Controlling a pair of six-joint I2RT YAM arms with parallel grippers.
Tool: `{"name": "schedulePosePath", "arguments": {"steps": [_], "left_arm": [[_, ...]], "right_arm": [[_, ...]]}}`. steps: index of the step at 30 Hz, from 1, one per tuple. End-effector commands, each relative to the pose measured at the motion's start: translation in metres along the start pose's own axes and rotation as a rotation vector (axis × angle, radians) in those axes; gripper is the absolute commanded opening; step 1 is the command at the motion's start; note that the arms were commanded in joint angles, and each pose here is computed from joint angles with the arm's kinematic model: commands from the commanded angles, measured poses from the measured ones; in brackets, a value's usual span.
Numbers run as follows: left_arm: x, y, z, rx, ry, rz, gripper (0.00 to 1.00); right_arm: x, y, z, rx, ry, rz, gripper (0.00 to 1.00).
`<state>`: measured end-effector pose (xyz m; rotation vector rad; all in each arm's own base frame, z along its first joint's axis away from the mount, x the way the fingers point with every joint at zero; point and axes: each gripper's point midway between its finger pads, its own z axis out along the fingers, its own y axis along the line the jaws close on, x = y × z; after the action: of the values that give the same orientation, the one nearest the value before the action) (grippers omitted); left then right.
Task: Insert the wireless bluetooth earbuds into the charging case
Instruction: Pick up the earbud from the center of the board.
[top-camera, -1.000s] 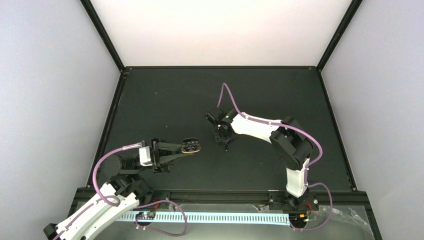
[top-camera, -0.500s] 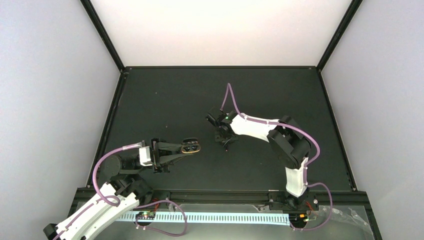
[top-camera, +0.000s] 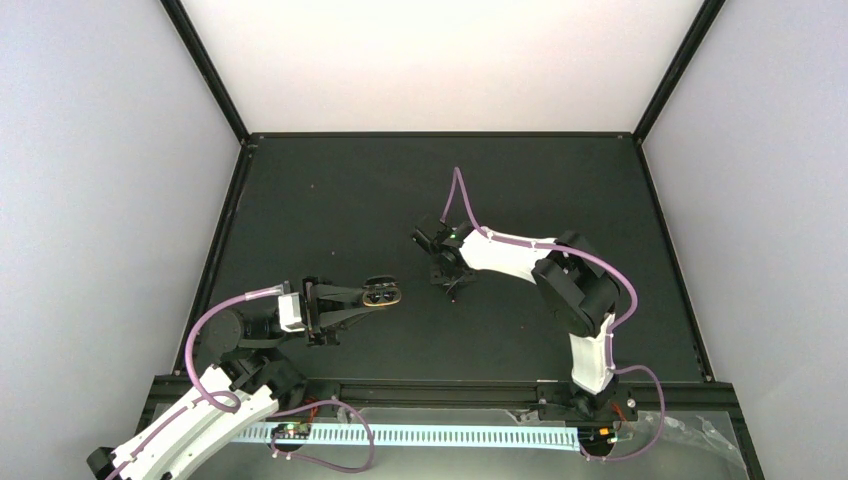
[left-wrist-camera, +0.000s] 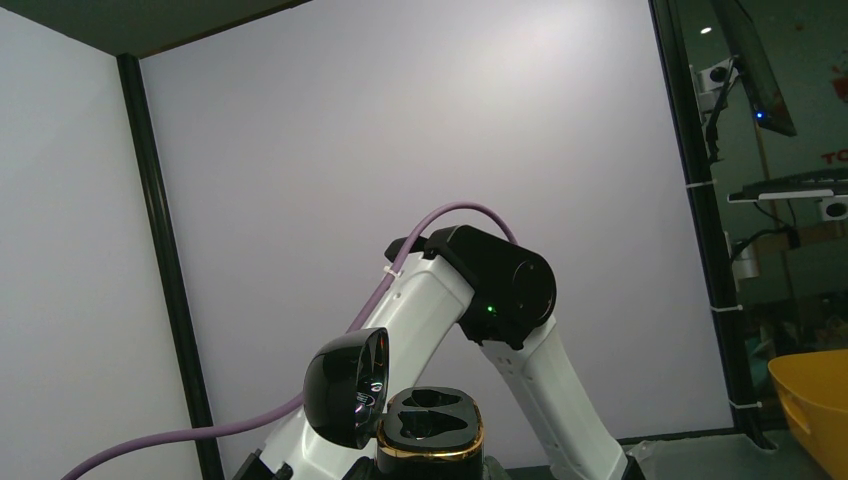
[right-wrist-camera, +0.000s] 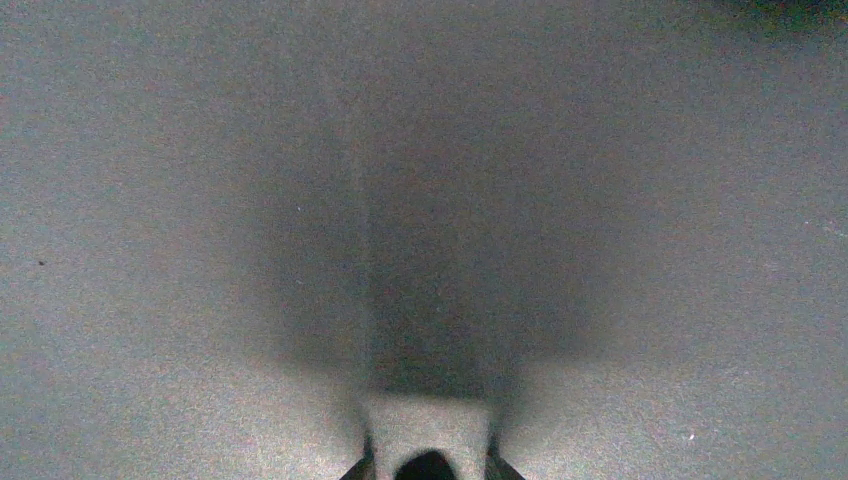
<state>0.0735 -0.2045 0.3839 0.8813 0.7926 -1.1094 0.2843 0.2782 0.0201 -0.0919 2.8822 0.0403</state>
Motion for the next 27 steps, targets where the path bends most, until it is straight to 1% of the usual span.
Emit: {"name": "schedulePosePath", "arguments": {"steps": [1,8,16,18,27], "left_arm": [[-0.021,-0.007,0.000,0.031,-0.054,0.023,0.02],[-0.022,-0.009,0.000,0.035,-0.059,0.023,0.02],[-0.024,-0.010,-0.001,0.039,-0.066,0.023,0.02],[-0.025,-0.010,-0.001,0.040,-0.068,0.024,0.02],[-0.025,-0.010,-0.001,0.041,-0.068,0.020,0.02]], "right_arm": [[0.014,-0.011,0.011,0.055,0.029,0.000,0.27],[0.025,-0.010,0.012,0.056,0.064,-0.013,0.28],[0.025,-0.014,0.008,0.072,0.062,-0.019,0.29],[0.026,-0.015,0.008,0.075,0.066,-0.020,0.27],[0.032,-0.014,0.008,0.067,0.076,-0.025,0.12]]}}
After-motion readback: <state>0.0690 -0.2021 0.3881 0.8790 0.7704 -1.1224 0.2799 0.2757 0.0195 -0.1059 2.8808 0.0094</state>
